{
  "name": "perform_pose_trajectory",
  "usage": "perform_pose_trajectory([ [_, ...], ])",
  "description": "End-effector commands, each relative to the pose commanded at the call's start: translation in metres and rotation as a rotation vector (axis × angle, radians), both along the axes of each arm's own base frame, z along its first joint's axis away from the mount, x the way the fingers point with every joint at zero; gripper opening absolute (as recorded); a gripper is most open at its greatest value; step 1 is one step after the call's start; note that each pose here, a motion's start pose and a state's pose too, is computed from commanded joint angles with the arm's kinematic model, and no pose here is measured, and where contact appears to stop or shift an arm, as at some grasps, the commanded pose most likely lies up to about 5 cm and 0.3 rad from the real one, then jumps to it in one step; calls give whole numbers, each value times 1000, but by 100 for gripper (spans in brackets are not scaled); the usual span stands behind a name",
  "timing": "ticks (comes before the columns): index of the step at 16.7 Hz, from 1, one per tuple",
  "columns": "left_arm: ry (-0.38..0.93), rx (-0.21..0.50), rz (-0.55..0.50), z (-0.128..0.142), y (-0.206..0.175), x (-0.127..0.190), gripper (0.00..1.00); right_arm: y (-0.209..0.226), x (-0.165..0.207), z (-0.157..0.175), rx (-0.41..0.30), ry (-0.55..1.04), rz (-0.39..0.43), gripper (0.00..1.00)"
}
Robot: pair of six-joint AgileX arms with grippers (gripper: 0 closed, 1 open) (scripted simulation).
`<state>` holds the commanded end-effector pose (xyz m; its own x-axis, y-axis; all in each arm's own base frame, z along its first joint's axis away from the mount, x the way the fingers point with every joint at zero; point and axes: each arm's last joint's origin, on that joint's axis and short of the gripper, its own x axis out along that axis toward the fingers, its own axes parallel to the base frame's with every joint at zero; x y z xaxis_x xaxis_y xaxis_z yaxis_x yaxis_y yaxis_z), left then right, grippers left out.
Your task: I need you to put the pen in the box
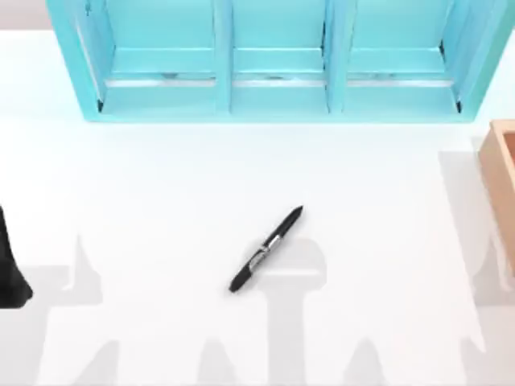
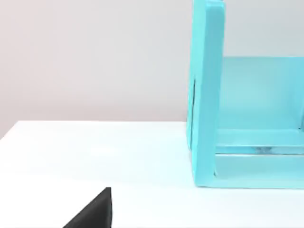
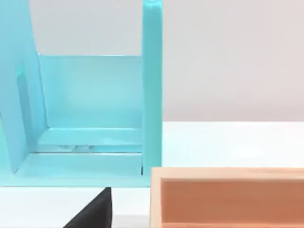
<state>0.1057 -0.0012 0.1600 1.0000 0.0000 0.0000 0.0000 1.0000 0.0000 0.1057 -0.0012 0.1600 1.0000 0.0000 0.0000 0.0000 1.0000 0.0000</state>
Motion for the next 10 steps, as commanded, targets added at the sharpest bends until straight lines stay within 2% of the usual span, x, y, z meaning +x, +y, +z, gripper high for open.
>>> perform_pose_trajectory([
  [3,0,0,0,0,0,0,100,0,0,2,7,6,5,100],
  [5,0,0,0,0,0,0,100,2,1,9,40,36,28,100],
  [10,0,0,0,0,0,0,100,13,11,52,217,222,105,100],
])
